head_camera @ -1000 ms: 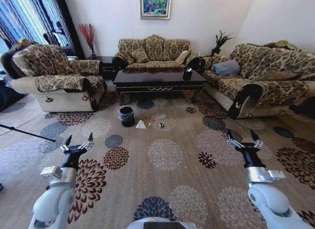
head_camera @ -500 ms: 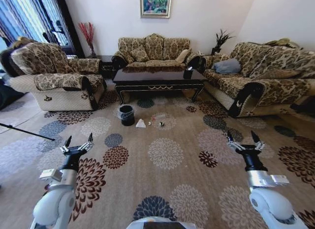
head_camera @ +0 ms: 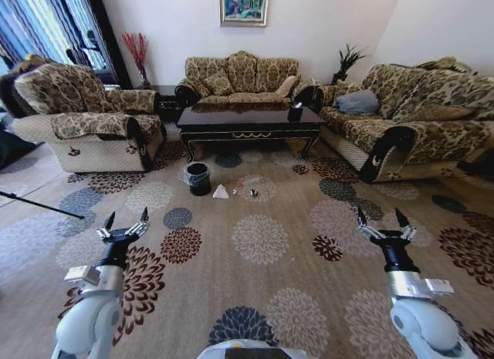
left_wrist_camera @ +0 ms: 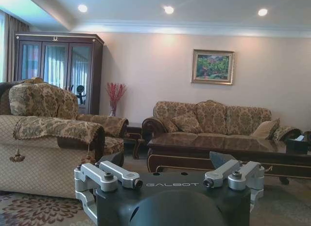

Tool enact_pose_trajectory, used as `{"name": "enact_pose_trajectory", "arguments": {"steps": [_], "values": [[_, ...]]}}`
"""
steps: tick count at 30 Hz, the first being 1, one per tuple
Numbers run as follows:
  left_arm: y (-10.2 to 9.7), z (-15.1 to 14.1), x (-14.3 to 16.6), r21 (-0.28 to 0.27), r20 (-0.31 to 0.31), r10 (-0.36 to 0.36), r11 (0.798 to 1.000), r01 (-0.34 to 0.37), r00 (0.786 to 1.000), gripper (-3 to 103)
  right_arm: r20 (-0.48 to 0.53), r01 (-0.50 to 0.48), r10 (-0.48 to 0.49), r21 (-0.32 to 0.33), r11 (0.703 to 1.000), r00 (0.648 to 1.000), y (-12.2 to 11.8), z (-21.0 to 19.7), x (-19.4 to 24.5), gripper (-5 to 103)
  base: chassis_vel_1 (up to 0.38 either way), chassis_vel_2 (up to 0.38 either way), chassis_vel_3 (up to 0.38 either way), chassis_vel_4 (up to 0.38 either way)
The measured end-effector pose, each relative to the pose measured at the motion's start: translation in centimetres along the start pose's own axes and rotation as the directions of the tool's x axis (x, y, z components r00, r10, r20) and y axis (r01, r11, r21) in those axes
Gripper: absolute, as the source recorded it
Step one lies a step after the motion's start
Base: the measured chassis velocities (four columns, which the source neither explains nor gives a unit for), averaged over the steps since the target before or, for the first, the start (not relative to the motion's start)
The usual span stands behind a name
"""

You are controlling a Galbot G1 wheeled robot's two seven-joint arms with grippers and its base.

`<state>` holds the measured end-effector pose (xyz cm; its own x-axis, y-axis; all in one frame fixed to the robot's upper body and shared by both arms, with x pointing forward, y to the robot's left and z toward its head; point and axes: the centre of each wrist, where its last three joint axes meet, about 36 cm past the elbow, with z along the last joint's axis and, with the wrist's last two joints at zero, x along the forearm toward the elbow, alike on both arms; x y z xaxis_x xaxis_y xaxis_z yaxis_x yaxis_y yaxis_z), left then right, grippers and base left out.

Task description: Move to the front of the table and pick up the trash from the floor, then place it into the trash bin.

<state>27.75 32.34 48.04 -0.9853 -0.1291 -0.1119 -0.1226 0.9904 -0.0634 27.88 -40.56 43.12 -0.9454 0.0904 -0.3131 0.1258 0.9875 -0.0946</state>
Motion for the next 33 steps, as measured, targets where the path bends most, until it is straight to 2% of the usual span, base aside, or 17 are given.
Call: {"name": "enact_pose_trajectory", "arguments": {"steps": [24, 33], "values": [[0.4, 0.5, -0.2, -0.012, -0.016, 0.005, 1.000, -0.005, 1.000, 100, -0.034, -0.034, 0.033, -0.013, 0.999, 0.999, 0.1, 2.4, 0.3, 100, 0.000, 0.000, 0.000, 0.000], [-0.1, 0.0, 0.0, 0.003, 0.007, 0.006, 1.000, -0.006, 1.000, 100, -0.046, -0.025, 0.025, 0.010, 1.000, 0.999, -0.3, 2.1, 1.2, 100, 0.000, 0.000, 0.000, 0.000]]}}
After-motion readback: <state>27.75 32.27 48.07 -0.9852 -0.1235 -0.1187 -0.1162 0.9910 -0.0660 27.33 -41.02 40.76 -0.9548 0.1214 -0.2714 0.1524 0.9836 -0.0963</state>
